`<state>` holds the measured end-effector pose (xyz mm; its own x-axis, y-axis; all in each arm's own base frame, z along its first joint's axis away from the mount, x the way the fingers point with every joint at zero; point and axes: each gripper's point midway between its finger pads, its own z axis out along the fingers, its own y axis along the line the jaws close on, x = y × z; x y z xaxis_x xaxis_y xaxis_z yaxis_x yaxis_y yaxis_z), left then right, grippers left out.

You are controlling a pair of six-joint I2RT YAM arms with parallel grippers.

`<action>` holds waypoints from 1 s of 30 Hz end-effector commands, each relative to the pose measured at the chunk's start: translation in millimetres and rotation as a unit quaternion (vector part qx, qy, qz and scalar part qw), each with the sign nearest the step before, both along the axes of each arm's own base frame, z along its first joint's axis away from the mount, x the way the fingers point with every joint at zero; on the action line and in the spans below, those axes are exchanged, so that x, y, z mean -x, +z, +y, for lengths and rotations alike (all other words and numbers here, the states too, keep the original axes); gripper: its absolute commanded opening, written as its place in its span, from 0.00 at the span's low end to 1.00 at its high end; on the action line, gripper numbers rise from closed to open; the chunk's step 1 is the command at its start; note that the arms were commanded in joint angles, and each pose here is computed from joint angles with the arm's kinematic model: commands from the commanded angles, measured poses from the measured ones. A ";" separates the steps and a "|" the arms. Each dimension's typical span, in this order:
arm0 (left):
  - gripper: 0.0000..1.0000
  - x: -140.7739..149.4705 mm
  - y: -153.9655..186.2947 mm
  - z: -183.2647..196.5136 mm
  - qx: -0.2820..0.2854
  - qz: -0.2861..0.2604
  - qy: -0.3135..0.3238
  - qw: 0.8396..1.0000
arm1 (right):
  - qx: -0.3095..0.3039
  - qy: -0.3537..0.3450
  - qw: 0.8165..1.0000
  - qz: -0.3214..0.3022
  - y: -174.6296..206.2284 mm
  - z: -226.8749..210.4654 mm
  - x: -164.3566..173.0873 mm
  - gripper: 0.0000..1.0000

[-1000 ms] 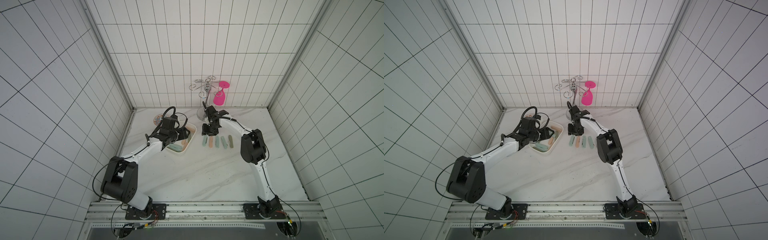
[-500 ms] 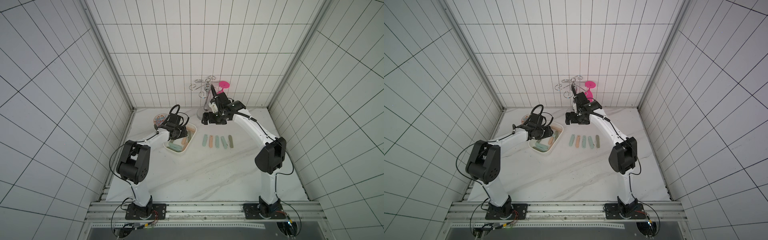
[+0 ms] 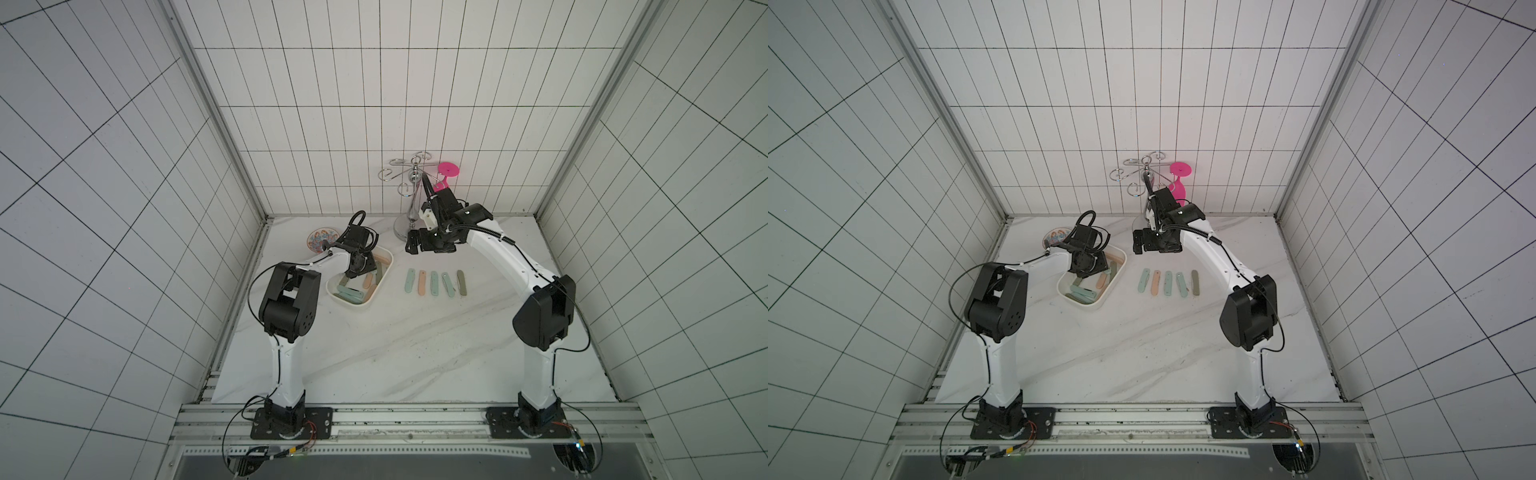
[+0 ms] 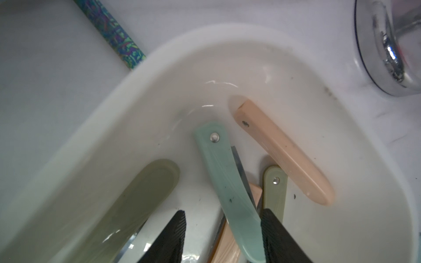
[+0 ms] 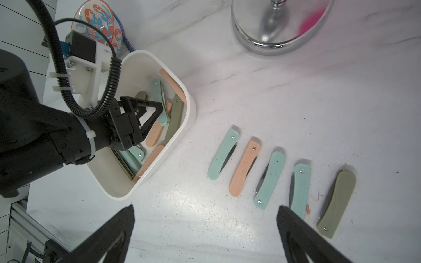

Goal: Take the fruit knife out of the storage box
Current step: Place the fruit knife at the center of the board, then pick up the fruit knife from the storage box.

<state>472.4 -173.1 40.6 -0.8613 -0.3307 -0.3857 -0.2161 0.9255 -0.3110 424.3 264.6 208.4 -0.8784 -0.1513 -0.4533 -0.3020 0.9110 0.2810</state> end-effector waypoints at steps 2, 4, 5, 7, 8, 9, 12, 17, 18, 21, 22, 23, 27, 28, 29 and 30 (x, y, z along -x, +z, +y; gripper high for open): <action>0.56 -7.3 -4.2 -3.6 -0.008 -0.001 0.008 1.000 | 0.000 0.005 1.000 0.000 8.1 -9.0 8.9 0.99; 0.55 -5.1 -11.2 -4.4 -0.011 0.007 0.007 1.000 | -0.002 0.005 1.000 0.001 7.5 -9.4 7.5 0.99; 0.54 -4.4 -12.9 -4.1 -0.014 0.010 0.006 1.000 | -0.004 0.005 1.000 0.001 7.6 -9.4 7.2 0.99; 0.53 -1.7 -18.0 -2.0 -0.022 0.016 0.005 1.000 | -0.006 0.004 1.000 0.004 6.5 -9.9 6.7 0.99; 0.51 -0.4 -20.9 -1.1 -0.025 0.021 0.004 0.999 | -0.007 0.004 1.000 0.005 5.9 -10.2 6.5 0.99; 0.50 0.5 -23.8 -0.9 -0.028 0.025 0.002 0.999 | -0.008 0.003 1.000 0.006 5.3 -10.5 6.1 0.99; 0.46 4.7 -35.6 1.3 -0.040 0.044 -0.001 0.998 | -0.011 0.002 1.000 0.007 4.3 -11.0 5.5 0.99; 0.36 11.3 -44.4 5.8 -0.051 0.061 -0.002 0.997 | -0.014 0.000 1.000 0.010 2.2 -13.6 5.3 0.98; 0.32 12.6 -43.3 7.0 -0.053 0.060 -0.002 0.997 | -0.015 -0.001 1.000 0.011 1.2 -13.9 5.3 0.99; 0.27 15.5 -39.1 9.4 -0.056 0.057 -0.001 0.997 | -0.016 -0.001 1.000 0.014 -0.5 -14.7 5.7 0.99; 0.24 16.2 -37.0 9.5 -0.056 0.054 -0.002 0.997 | -0.016 0.000 1.000 0.015 -1.1 -14.7 6.0 0.99; 0.22 16.4 -34.4 10.4 -0.056 0.051 -0.001 0.997 | -0.016 -0.001 1.000 0.017 -2.8 -15.0 6.0 0.99; 0.17 15.9 -23.8 11.7 -0.058 0.040 -0.004 0.998 | -0.021 0.002 1.000 0.020 -4.3 -13.4 6.6 0.98; 0.17 15.5 -20.1 12.2 -0.059 0.035 -0.004 0.998 | -0.022 0.003 1.000 0.022 -4.9 -12.4 6.8 0.99; 0.16 14.7 -15.9 13.3 -0.061 0.030 -0.004 0.998 | -0.024 0.004 0.999 0.023 -5.4 -11.5 6.7 0.99; 0.15 13.7 -11.4 13.8 -0.062 0.024 -0.004 0.998 | -0.026 0.004 0.999 0.023 -5.0 -10.9 6.5 0.99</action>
<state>474.0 -171.3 31.7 -0.8680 -0.2971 -0.3979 -0.2107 0.9459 -0.2467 424.2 255.5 198.5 -0.8977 -0.1323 -0.4203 -0.2850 0.9018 0.3248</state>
